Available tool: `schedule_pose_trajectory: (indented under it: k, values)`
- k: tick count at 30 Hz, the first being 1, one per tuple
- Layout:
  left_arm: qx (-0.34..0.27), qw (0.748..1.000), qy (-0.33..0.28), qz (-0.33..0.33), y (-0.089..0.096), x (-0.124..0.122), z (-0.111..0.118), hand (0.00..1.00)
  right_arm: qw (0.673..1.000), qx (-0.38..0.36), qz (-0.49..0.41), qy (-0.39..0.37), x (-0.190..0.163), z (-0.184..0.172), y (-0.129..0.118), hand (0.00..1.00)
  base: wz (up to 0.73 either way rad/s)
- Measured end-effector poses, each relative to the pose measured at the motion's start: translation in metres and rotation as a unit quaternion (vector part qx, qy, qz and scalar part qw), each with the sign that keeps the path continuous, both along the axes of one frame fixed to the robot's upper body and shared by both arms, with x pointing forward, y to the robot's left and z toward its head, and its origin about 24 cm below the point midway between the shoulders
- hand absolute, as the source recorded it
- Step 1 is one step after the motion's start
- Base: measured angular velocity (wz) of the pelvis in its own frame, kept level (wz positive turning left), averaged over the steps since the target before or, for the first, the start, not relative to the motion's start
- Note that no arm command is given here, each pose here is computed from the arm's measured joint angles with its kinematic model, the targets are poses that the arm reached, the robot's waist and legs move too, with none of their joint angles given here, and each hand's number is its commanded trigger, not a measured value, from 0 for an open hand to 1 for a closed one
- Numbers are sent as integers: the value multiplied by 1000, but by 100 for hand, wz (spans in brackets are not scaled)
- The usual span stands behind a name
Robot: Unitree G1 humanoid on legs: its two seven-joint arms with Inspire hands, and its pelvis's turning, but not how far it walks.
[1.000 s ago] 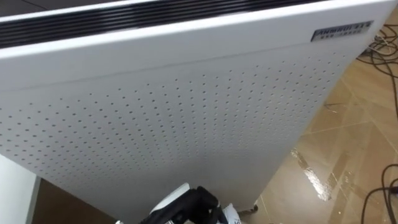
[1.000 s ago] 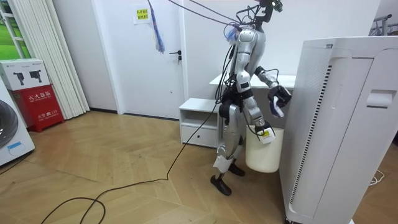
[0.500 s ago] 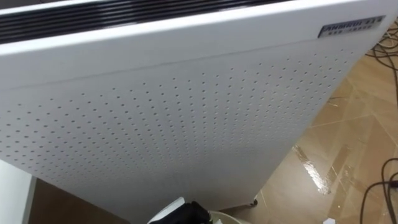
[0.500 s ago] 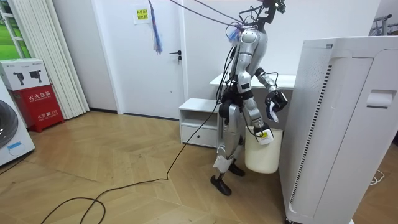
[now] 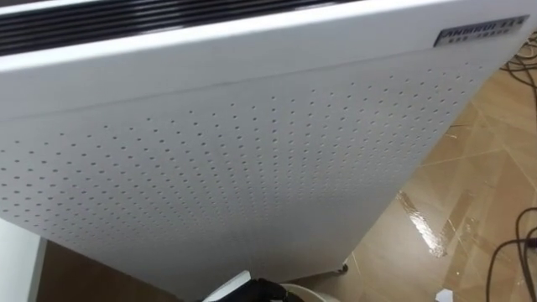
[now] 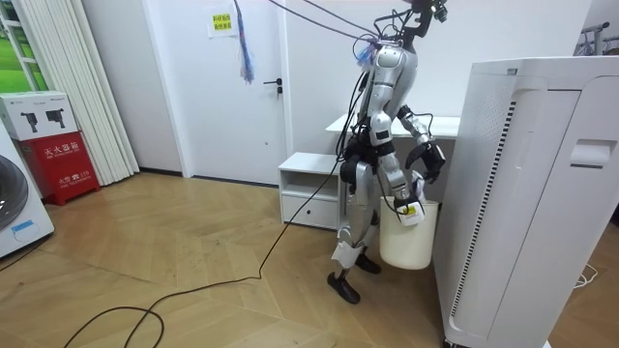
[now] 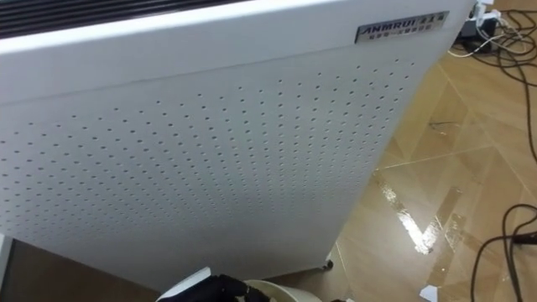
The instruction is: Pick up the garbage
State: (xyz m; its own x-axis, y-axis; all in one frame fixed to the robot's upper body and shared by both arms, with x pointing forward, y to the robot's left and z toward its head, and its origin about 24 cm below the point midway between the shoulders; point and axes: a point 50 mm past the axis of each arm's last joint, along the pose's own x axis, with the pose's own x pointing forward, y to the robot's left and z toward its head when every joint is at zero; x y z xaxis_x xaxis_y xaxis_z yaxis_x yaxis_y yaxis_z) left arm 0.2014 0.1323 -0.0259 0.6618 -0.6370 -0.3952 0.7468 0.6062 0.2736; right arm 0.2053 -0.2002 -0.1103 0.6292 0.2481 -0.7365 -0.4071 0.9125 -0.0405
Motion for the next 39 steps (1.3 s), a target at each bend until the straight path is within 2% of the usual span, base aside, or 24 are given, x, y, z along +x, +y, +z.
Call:
schedule_pose_trajectory:
  k: [11, 24, 33, 39]
  values:
    - [8, 1000, 20, -9, 2, -2, -3, 0, 1000, -5, 1, 1, 1, 2, -5, 100, 1]
    - [30, 998, 61, -10, 10, -15, -16, 0, 1000, -11, 0, 3, 2, 3, -8, 100, 0]
    - [43, 996, 80, -10, 15, -24, -22, 0, 1000, -14, -9, 20, -12, -2, -18, 100, -2]
    - [45, 994, 93, 24, 28, -32, -26, 0, 998, -17, -39, 46, -35, -10, -32, 100, -1]
